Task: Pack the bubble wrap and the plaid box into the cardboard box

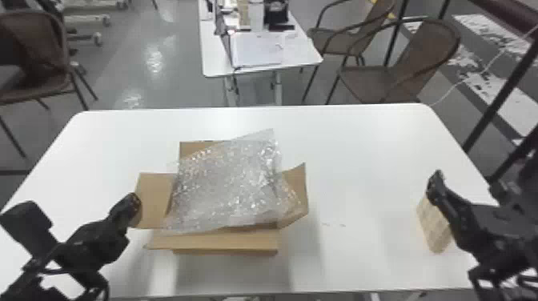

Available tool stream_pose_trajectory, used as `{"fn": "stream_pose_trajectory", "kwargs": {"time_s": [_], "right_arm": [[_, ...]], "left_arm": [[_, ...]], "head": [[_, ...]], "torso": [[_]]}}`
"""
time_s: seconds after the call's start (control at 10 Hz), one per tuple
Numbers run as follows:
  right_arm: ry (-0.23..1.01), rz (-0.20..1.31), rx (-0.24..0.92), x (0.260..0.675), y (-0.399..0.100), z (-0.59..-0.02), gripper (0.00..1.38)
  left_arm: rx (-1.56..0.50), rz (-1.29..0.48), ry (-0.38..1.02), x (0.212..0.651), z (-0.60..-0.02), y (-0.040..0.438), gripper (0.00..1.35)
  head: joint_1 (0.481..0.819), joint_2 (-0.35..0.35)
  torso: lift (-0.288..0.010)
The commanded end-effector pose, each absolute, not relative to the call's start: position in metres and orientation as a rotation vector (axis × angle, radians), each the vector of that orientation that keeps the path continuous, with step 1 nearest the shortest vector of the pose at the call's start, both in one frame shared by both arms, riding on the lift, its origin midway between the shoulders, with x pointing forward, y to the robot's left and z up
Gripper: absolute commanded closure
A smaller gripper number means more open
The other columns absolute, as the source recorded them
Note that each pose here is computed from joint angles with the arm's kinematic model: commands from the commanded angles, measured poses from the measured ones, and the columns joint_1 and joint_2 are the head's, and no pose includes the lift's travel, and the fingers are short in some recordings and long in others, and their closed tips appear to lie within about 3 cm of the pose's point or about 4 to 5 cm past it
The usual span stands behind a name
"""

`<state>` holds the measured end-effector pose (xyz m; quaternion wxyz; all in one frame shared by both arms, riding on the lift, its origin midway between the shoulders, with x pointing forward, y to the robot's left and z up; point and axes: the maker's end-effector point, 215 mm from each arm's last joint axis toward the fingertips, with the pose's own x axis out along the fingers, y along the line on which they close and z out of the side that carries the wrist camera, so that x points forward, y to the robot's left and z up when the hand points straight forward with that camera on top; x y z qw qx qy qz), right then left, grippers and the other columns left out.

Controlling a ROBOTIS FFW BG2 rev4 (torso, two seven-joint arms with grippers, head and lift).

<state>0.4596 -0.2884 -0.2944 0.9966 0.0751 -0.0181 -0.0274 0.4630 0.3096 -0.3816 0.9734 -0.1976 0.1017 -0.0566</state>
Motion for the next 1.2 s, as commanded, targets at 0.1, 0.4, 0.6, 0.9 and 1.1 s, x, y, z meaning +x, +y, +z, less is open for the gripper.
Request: {"fn": "stream_pose_trajectory", "kwargs": {"time_s": [0.1, 0.4, 0.6, 0.9, 1.1], "right_arm": [[0.145, -0.129, 0.313, 0.407, -0.297, -0.386, 0.19], [0.199, -0.149, 0.293, 0.411, -0.322, -0.420, 0.20], [0.215, -0.151, 0.295, 0.423, -0.327, -0.435, 0.24], [0.227, -0.099, 0.298, 0.448, -0.330, -0.447, 0.24], [0.207, -0.065, 0.304, 0.463, -0.324, -0.437, 0.53]], "left_arm": [[-0.405, -0.107, 0.204, 0.459, -0.384, 0.312, 1.22], [-0.405, -0.106, 0.200, 0.458, -0.383, 0.313, 1.22], [-0.407, -0.106, 0.201, 0.458, -0.383, 0.313, 1.22], [-0.407, -0.109, 0.200, 0.458, -0.383, 0.311, 1.22], [-0.408, -0.110, 0.200, 0.459, -0.383, 0.310, 1.22]], "head": [[0.695, 0.023], [0.695, 0.003], [0.695, -0.010], [0.695, -0.020], [0.695, -0.019]], "torso": [[-0.122], [-0.122], [-0.122], [-0.122], [-0.122]]}}
